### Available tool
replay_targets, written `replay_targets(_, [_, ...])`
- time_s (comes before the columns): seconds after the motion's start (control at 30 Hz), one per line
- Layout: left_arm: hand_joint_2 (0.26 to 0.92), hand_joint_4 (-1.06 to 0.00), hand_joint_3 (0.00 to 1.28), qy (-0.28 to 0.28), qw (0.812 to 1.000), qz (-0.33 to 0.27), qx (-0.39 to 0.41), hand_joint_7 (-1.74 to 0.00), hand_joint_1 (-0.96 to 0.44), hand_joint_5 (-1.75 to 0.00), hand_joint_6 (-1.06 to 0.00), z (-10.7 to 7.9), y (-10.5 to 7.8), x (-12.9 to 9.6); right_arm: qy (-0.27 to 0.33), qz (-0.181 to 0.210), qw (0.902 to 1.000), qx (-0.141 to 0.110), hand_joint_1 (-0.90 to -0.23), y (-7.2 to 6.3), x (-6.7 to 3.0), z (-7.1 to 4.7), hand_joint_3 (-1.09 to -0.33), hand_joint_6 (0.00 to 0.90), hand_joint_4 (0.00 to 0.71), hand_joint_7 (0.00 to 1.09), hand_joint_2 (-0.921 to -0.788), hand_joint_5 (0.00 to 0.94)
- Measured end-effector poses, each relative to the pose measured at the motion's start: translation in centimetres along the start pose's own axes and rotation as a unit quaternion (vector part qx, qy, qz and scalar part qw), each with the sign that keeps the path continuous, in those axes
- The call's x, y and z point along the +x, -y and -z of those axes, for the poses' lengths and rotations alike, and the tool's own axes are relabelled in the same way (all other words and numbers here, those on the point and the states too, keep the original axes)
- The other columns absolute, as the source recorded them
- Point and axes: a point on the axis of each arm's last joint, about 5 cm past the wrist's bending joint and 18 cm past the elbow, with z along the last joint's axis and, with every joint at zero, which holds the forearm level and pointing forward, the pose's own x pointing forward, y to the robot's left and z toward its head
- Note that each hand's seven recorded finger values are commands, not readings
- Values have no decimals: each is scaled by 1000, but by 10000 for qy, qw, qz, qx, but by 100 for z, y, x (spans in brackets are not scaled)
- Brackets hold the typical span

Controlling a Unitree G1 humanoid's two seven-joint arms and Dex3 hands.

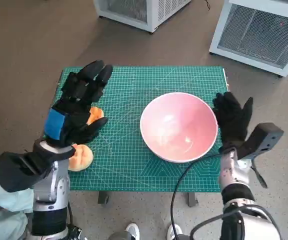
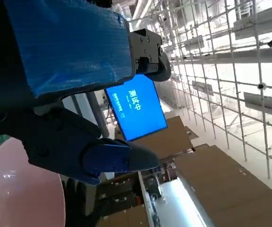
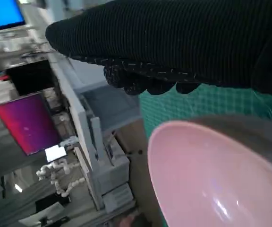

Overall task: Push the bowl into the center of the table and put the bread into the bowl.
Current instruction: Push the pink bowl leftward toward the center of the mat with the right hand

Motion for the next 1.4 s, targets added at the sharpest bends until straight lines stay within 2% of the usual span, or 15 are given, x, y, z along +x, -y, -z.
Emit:
replay_targets(0.17, [921,-236,299,-40,10000,-25,38,-507,-609,-4,-103,-15,-6,-51,-109,-21,9996,269,-580,-75,4,45,-962,11,148,564,-921,14])
replay_targets(0.33, [921,-235,302,-68,9999,-62,81,-509,-605,-3,-100,-43,-13,-87,-150,-122,9989,418,-581,-183,37,48,-956,13,146,572,-921,10])
replay_targets(0.5, [921,-233,305,-68,9998,-110,138,-513,-601,-1,-92,-89,-19,-114,-153,-272,9984,478,-590,-298,72,38,-956,5,132,569,-921,3])
replay_targets(0.77, [921,-240,314,-89,9994,-246,235,-576,-606,-4,-63,-169,-22,-174,-200,-492,9969,579,-588,-471,111,34,-949,55,142,585,-921,6])
replay_targets(1.0, [921,-243,316,-133,9990,-323,281,-595,-603,-5,-49,-196,-27,-199,-203,-587,9961,622,-584,-547,130,23,-948,74,146,559,-921,5])
replay_targets(1.4, [921,-248,319,-196,9964,-638,531,-607,-599,-6,-34,-284,7,-341,-378,-959,9911,845,-596,-856,155,42,-942,105,154,508,-921,4])
